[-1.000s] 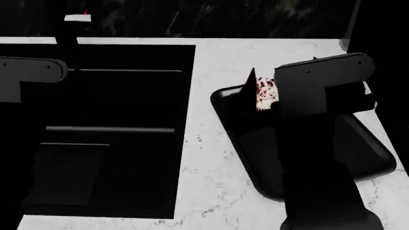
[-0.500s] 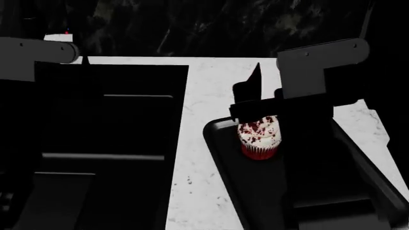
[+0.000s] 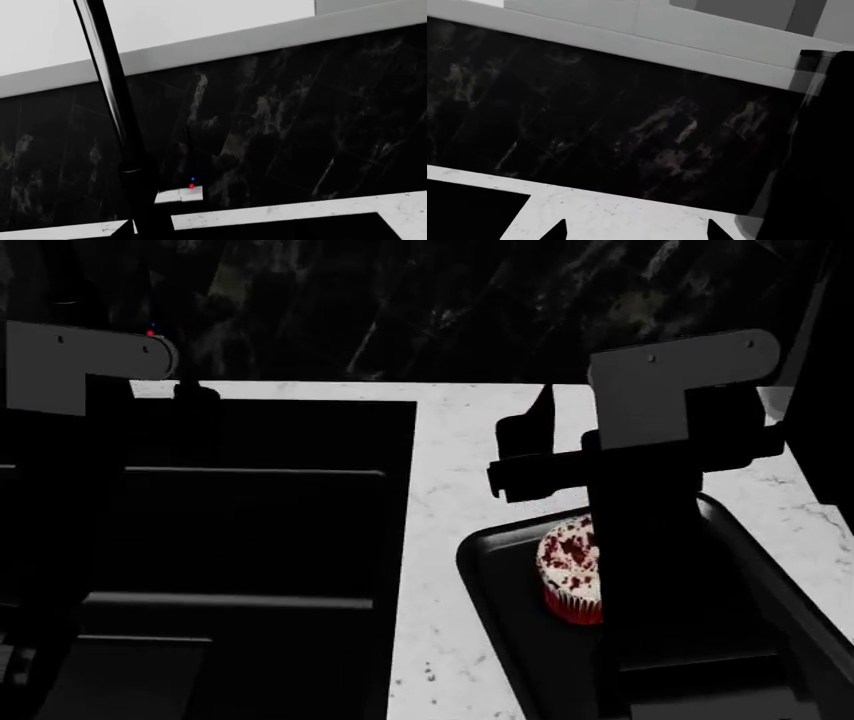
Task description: Move the fresh-baked cupcake off the tray onto the counter, and place the bowl used for mixing into the sink.
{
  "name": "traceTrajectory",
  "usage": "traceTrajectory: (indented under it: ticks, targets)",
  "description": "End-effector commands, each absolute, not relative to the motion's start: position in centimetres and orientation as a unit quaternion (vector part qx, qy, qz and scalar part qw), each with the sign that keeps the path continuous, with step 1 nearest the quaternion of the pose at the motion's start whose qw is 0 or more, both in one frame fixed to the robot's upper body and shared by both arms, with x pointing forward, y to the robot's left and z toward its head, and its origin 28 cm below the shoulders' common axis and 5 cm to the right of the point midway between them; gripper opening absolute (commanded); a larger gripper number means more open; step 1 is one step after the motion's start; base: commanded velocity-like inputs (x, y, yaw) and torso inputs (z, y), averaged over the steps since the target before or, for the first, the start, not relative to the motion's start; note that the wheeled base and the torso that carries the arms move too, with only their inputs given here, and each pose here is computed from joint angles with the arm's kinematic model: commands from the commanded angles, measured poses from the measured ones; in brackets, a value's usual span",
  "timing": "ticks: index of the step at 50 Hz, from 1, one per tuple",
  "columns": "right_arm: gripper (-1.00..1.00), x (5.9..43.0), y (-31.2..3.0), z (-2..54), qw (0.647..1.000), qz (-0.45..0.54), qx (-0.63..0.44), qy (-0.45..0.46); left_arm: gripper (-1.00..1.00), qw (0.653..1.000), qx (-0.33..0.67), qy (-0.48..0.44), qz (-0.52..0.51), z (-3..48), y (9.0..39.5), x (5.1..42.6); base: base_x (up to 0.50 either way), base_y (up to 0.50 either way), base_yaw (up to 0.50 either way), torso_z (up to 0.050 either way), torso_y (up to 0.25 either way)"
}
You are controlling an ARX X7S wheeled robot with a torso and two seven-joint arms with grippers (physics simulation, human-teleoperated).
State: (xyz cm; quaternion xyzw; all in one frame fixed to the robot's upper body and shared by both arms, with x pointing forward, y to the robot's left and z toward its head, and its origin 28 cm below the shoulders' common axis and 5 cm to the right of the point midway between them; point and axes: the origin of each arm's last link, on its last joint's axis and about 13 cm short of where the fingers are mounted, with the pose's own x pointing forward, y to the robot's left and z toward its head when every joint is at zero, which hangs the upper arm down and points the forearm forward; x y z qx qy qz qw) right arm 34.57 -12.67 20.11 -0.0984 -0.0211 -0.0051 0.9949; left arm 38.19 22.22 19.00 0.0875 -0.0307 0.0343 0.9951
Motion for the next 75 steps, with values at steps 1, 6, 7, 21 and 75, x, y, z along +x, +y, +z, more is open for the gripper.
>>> traceTrajectory:
  ticks: [1,6,7,21,75]
  targets:
    - [1.0,34.6,-12.8,19.9,0.995,-0.011,-0.095,-0.013,1.0,0.995,0.091,-0.029,0.035,18.9,22.1,38.2,0.0,0.0,0.0,0.05,0.031]
    - [1.0,34.7,-12.8,19.8,0.996,-0.003,-0.089,-0.012,1.0,0.995,0.094,-0.03,0.035,18.9,22.1,38.3,0.14,-0.02,0.0,0.05,0.031]
    - [1.0,34.7,-12.8,19.8,0.996,-0.005,-0.092,-0.01,1.0,0.995,0.093,-0.03,0.035,18.9,22.1,38.3,0.5,-0.08,0.0,0.05,0.031]
    - [1.0,34.5,-12.7,19.7,0.996,0.008,-0.093,-0.009,1.0,0.994,0.096,-0.034,0.047,18.7,22.1,38.2,0.1,-0.01,0.0,0.041,0.023]
    - [1.0,30.9,-13.7,23.7,0.996,-0.005,-0.082,0.033,1.0,0.993,0.1,-0.024,0.053,19.2,21.8,38.7,0.03,0.0,0.0,0.0,0.0]
